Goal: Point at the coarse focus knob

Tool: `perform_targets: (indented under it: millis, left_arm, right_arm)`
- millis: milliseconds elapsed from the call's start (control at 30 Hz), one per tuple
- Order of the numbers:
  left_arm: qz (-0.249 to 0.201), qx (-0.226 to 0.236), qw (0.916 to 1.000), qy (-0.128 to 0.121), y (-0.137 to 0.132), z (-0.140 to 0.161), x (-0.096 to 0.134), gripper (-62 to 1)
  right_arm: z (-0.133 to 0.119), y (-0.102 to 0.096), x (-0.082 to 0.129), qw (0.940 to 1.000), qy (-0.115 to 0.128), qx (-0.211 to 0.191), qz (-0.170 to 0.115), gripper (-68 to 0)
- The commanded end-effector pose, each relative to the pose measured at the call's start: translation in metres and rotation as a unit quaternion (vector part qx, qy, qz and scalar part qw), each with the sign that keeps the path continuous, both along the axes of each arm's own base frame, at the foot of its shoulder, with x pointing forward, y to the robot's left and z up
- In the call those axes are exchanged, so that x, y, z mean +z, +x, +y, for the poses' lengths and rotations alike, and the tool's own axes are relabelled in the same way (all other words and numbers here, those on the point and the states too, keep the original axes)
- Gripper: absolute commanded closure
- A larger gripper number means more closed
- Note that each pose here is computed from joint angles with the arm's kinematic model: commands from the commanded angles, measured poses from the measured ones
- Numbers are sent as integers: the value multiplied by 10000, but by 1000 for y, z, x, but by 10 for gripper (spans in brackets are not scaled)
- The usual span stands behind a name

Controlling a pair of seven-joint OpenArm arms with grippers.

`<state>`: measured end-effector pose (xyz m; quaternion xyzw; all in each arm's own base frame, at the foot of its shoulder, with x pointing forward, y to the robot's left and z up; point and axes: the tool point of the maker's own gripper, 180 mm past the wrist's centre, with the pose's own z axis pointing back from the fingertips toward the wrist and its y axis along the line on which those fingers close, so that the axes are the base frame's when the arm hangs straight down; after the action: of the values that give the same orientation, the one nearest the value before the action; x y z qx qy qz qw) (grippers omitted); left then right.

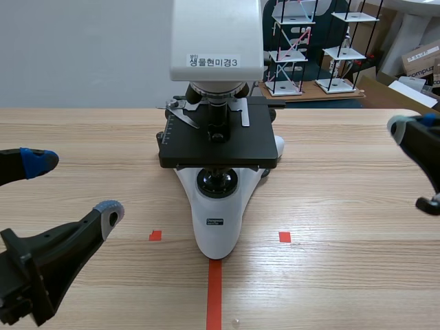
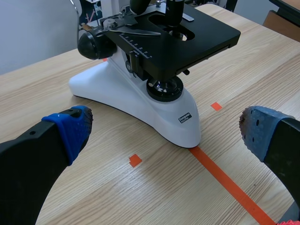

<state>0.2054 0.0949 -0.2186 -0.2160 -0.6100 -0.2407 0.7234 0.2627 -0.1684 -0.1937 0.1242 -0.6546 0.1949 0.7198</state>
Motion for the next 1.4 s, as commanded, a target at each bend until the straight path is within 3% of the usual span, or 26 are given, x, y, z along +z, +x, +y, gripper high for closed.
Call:
perform_targets:
  millis: [0,233,500,667,867,1000,1200,1367]
  left_arm:
    - [-99,31,9999,-79,2,1,6,-623]
    - [-97,31,9999,-78,2,1,6,-623]
    - [-97,31,9999,-78,2,1,6,-623]
    - [-97,31,9999,-78,2,1,6,-623]
    - [-99,31,9999,-79,2,1,6,-623]
    - [-99,31,9999,-79,2,1,6,-623]
    - [-99,31,9999,-79,2,1,6,-623]
    - [-99,31,9999,-79,2,1,6,-623]
  right_arm:
    - [-3,9,20,9996,-41,22,-286,-18]
    - [-9,44,60,9985,-188,0,-520,-8]
    - [-15,73,125,9913,-260,-167,-1281,-8]
    - [-7,85,145,9883,-320,-126,-1485,-8]
    - [-3,111,144,9885,-349,-183,-1458,-8]
    - [-4,131,133,9911,-280,-207,-1283,-8]
    - [-5,163,109,9958,-76,-263,-876,-8]
    - [10,183,87,9993,-125,-71,-350,-8]
